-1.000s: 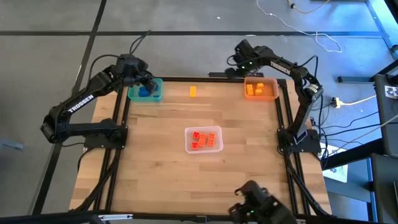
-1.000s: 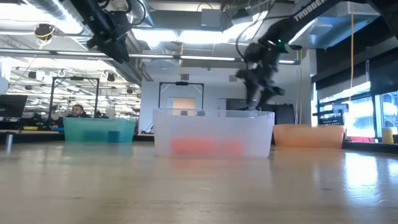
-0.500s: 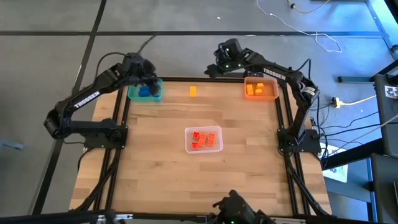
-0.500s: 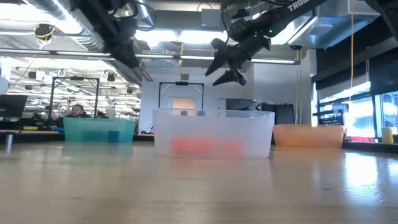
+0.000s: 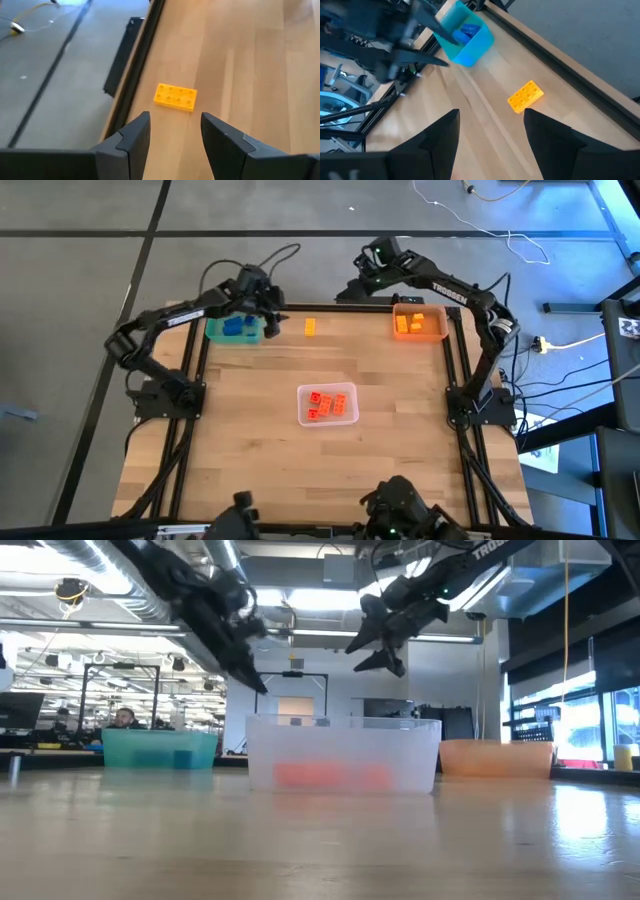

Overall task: Sort & place blocks by color
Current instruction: Put the yellow game piece into the orange bin

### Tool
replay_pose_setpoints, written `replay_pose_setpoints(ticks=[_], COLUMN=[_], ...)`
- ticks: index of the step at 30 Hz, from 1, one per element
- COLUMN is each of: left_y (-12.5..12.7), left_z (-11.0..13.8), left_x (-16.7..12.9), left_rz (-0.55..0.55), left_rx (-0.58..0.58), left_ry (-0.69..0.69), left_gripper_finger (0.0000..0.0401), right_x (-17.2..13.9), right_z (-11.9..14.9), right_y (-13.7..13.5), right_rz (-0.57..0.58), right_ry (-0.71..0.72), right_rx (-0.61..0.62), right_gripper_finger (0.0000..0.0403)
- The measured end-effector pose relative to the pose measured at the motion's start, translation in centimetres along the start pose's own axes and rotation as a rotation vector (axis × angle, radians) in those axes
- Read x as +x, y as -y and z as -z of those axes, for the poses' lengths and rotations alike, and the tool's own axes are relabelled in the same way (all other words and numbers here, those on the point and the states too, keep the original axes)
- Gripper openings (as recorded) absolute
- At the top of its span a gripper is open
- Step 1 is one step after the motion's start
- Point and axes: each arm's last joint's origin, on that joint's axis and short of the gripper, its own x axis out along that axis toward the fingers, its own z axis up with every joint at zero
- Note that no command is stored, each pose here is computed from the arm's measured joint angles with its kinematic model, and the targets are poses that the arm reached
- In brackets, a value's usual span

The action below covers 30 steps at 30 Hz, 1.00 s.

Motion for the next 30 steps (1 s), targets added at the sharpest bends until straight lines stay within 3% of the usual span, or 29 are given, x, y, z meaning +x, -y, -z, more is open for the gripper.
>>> replay_pose_setpoints(ticks=[5, 15, 23, 30], left_y=[-0.2, 1.1, 1.8, 1.7], left_z=[1.2, 2.9, 3.2, 4.3], left_x=[3.6, 8.9, 10.6, 11.4], left_rz=[0.077, 0.113, 0.052, 0.02], left_rx=[-0.058, -0.128, -0.122, -0.187], left_ry=[0.005, -0.023, -0.036, -0.093], left_gripper_finger=[0.0165, 0.0165, 0.0165, 0.0165], right_x=[-1.6, -2.3, -2.3, -2.3], right_z=[-0.2, -0.3, -0.2, -0.1], right_y=[0.0, 0.2, 0.2, 0.2], right_rz=[0.016, 0.031, 0.031, 0.032], right_ry=[0.019, 0.027, 0.014, 0.008], right_rx=[-0.013, -0.019, -0.023, -0.023], right_gripper_finger=[0.0222, 0.0222, 0.0222, 0.0222])
